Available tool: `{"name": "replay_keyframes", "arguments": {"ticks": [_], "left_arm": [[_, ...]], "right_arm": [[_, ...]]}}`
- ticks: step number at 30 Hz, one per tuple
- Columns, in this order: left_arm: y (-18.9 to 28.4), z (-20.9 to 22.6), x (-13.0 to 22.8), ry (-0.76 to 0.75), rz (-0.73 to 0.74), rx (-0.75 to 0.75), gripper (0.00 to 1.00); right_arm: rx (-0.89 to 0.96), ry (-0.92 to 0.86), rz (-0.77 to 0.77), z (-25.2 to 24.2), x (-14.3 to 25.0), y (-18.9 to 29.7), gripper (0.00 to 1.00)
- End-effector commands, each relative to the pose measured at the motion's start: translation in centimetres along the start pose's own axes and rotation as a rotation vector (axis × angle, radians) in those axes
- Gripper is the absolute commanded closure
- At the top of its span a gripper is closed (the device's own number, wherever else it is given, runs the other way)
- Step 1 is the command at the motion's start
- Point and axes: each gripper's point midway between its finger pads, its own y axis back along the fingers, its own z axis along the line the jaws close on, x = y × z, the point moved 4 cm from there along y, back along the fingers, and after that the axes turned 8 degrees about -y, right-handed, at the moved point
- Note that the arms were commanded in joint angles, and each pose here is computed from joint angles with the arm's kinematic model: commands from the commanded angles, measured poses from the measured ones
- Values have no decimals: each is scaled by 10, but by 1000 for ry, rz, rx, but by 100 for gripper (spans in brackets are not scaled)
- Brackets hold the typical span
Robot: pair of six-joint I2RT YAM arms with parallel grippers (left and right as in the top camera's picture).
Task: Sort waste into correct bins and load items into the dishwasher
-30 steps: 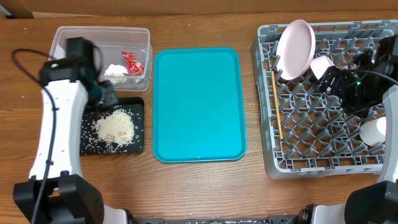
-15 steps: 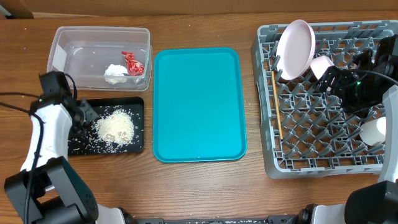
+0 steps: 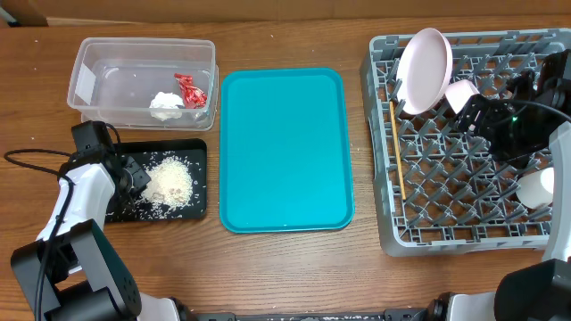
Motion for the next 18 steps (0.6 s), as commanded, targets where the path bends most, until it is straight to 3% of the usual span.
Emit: {"name": "replay_keyframes", "arguments": {"ticks": [1, 5, 12, 18], "left_arm": [[-3, 2, 3, 12, 10, -8, 47], [5, 2, -2, 6, 14, -9, 32], [62, -12, -42, -25, -73, 54, 30], [120, -77, -62, -262, -196, 297, 26]], "right_arm": [[-2, 6, -2, 1, 2, 0, 0], [-3, 7, -6, 1, 1, 0, 0], [-51, 21, -21, 9, -3, 1, 0], [-206, 184, -50, 51, -4, -1, 0]]}}
